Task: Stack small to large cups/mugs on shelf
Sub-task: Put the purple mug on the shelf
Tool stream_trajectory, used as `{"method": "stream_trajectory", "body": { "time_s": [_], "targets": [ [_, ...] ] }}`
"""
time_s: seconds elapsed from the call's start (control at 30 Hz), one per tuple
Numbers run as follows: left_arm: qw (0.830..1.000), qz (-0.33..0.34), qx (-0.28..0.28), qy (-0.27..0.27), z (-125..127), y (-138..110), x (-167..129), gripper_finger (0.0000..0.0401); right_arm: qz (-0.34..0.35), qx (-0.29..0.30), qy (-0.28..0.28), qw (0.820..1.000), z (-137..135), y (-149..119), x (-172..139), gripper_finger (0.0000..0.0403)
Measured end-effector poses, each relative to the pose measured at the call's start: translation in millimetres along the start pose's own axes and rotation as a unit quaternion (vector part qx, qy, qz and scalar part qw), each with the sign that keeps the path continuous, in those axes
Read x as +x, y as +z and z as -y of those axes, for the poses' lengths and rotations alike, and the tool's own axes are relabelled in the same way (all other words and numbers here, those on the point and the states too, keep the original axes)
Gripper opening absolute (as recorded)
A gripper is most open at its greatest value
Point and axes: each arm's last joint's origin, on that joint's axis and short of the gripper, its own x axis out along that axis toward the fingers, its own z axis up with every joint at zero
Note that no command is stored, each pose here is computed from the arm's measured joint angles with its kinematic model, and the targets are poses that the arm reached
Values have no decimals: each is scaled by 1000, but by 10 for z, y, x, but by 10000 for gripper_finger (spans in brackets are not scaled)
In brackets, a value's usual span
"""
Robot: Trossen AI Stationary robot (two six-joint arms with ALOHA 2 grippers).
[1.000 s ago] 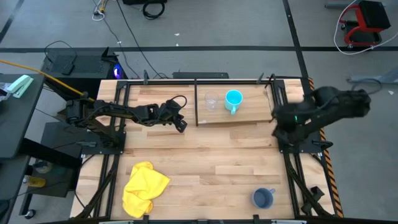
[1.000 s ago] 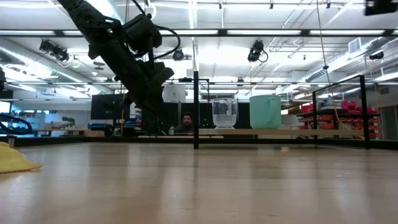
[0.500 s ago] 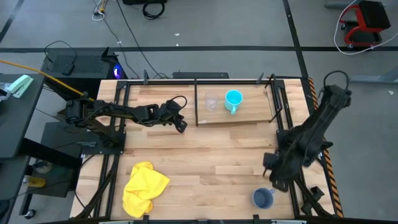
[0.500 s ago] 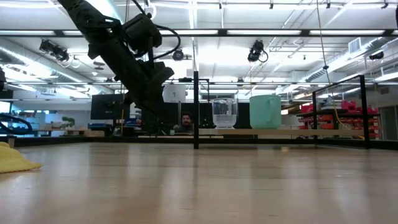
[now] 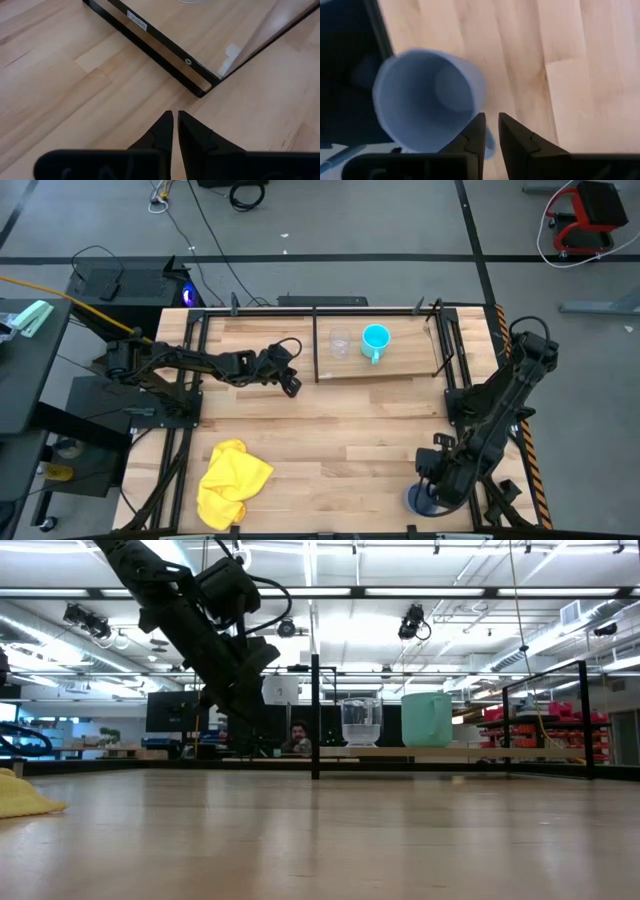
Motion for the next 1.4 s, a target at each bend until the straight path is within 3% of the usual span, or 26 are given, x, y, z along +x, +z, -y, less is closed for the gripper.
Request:
{"method": "stream_trajectory", "body": {
  "time_s": [0.27,1.17,1.4],
  "targets": [
    [1000,-1,5,-5,36,-19,-9,27,34,-10,22,999,-96,53,-110,58],
    [1000,-1,4,-5,34,-18,-9,33,-10,-68,-44,997,-228,63,375,70],
    [1000,-1,4,-5,33,-19,-8,34,-8,-55,-45,997,-208,87,360,27]
  ]
}}
